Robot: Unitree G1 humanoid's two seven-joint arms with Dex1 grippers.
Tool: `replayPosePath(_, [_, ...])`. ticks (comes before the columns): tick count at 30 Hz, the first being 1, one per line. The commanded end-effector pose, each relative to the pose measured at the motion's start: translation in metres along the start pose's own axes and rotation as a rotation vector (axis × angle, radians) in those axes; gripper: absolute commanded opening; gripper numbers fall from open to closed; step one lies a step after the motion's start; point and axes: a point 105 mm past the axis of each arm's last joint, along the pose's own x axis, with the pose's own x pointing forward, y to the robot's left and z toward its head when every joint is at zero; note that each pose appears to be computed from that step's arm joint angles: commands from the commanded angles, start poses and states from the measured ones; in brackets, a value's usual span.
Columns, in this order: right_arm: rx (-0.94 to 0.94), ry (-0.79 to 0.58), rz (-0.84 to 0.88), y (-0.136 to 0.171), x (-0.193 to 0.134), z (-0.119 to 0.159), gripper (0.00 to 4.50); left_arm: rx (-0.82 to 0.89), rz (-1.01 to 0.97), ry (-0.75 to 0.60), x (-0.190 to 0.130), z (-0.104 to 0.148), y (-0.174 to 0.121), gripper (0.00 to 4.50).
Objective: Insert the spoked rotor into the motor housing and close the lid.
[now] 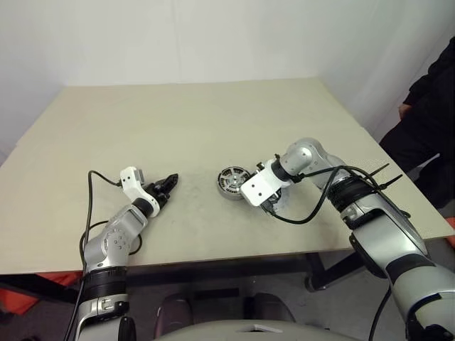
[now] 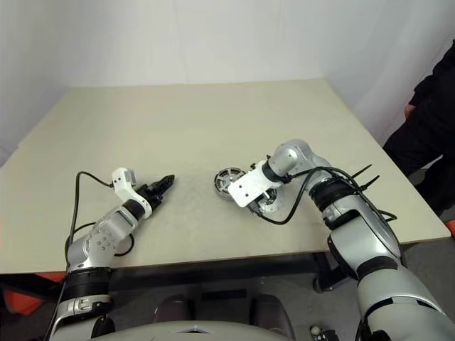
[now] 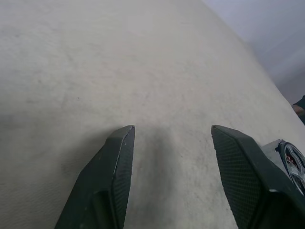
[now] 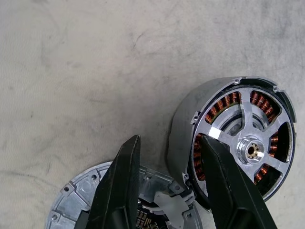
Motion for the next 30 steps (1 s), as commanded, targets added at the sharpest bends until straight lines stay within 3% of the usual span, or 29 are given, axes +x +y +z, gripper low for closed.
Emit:
replayPosePath(1, [-0.001,0.002,0.005,0.0,0.006,0.001,1.59,0.006,-0.012,0.005,0.0,-0.001,-0.004,2.72])
replayPosePath(5, [0.002,0.016,-0.009,-0.002,0.006,-0.002,0.18,0.006,-0.011,0.006,-0.001,-0.001,-0.004,2.72])
replayPosePath(6, [0.0,0.017,-0.009,-0.002,0.006,-0.002,0.01,0.006,-0.011,0.007,0.0,-0.001,-0.004,2.72])
replayPosePath(17, [-0.026,0.043,-0.034,-0.007,-0.002,-0.006,0.01,0.007,-0.012,0.008,0.001,-0.001,-0.004,2.72])
replayPosePath(30, [-0.328,0.089,-0.071,-0.04,-0.053,0.013,0.01,0.008,-0.015,0.002,0.004,0.0,-0.005,2.72])
